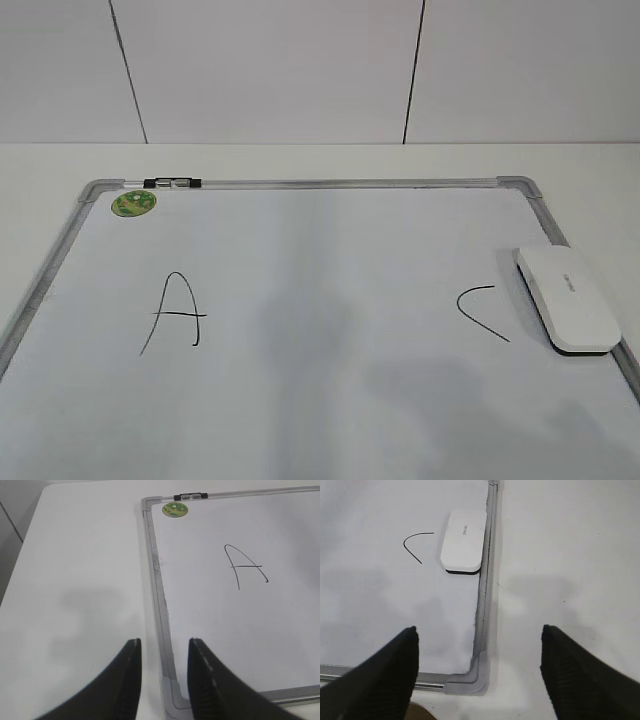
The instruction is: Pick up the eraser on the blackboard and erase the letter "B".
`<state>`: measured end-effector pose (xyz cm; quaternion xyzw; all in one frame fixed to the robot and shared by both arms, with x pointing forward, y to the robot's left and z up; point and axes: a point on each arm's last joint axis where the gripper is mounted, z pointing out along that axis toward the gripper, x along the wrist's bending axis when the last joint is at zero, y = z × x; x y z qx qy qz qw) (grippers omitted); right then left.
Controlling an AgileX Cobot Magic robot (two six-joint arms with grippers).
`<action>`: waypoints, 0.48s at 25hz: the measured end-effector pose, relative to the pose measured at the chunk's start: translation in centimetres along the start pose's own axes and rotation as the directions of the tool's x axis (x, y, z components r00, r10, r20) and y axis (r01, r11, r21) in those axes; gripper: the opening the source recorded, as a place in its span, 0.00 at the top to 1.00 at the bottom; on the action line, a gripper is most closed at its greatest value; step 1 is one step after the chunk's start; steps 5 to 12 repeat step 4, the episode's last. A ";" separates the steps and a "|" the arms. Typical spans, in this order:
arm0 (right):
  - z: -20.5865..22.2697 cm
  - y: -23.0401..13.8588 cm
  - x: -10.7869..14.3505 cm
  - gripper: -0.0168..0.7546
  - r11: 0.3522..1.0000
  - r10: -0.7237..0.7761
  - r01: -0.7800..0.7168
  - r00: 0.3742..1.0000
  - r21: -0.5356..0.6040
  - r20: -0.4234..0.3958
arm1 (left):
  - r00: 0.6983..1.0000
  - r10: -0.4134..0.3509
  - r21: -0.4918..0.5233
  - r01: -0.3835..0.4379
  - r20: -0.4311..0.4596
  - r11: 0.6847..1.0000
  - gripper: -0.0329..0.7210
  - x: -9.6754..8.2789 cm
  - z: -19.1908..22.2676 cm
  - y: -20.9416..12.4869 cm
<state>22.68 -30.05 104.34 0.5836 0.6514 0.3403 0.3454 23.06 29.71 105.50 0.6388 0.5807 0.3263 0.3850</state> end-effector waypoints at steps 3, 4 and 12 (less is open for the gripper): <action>0.0 0.0 0.0 0.22 1.000 0.000 0.000 1.000 0.000 0.000 | 1.000 0.000 0.000 0.000 0.000 1.000 0.64 0.0 0.0 0.0; 0.0 0.0 0.0 0.22 1.000 0.000 0.000 1.000 0.000 0.000 | 1.000 0.000 0.000 0.000 0.000 1.000 0.64 0.0 0.0 0.0; 0.0 0.0 0.0 0.22 1.000 0.000 0.000 1.000 0.000 0.000 | 1.000 0.000 0.000 0.000 0.000 1.000 0.64 0.0 0.0 0.0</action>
